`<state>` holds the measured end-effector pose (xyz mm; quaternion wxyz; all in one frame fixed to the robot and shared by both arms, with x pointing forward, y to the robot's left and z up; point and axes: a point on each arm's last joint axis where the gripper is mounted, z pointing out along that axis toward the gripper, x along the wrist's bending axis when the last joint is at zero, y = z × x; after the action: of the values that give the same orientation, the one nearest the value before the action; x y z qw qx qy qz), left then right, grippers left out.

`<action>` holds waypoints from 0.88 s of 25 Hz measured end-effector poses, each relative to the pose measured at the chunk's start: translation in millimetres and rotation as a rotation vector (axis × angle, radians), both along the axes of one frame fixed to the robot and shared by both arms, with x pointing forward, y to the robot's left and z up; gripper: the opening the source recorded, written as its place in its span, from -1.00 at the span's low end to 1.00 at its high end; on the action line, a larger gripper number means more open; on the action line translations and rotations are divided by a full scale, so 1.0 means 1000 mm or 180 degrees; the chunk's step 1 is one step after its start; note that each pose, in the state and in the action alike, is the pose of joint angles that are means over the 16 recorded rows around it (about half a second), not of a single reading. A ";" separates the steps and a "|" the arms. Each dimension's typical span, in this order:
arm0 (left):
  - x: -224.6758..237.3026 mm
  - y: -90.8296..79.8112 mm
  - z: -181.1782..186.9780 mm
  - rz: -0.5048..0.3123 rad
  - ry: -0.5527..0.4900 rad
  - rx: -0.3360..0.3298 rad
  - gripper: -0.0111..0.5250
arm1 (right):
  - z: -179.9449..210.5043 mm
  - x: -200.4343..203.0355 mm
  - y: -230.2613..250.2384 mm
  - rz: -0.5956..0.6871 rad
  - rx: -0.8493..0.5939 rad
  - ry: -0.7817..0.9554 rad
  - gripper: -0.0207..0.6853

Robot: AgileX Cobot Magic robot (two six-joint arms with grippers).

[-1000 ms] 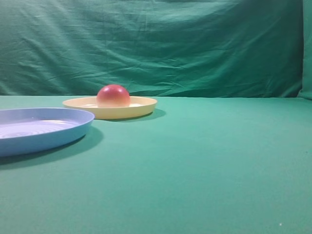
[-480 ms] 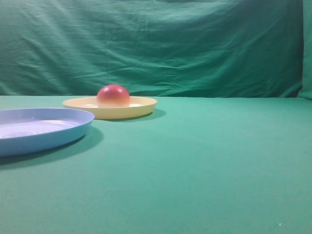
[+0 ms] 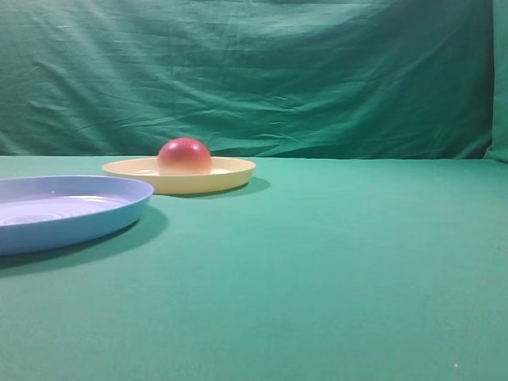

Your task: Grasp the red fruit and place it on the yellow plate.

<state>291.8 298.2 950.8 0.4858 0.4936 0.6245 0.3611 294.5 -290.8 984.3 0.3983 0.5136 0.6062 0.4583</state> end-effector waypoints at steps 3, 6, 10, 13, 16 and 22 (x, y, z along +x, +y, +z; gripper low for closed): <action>0.000 0.000 0.000 0.0000 0.0000 0.0000 -0.37 | -0.014 -0.002 -0.003 -0.0157 0.0002 -0.0009 -0.94; 0.000 0.000 0.000 0.0000 0.0000 0.0000 -0.37 | -0.025 -0.002 -0.005 -0.0253 -0.0001 0.0012 -0.94; 0.000 0.000 0.000 0.0000 0.0000 0.0000 -0.37 | -0.034 -0.003 -0.006 -0.0314 -0.0005 0.0050 -0.94; 0.000 0.000 0.000 0.0000 0.0000 0.0000 -0.37 | -0.037 -0.003 -0.006 -0.0329 -0.0009 0.0080 -0.94; 0.000 0.000 0.000 0.0000 0.0000 0.0000 -0.37 | -0.038 -0.003 -0.006 -0.0333 -0.0010 0.0094 -0.94; 0.000 0.000 0.000 0.0000 0.0000 0.0000 -0.37 | -0.038 -0.003 -0.006 -0.0335 -0.0013 0.0112 -0.94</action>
<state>291.8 298.2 950.8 0.4858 0.4936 0.6245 0.3611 291.2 -297.0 946.0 0.4121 0.5520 0.5862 0.4265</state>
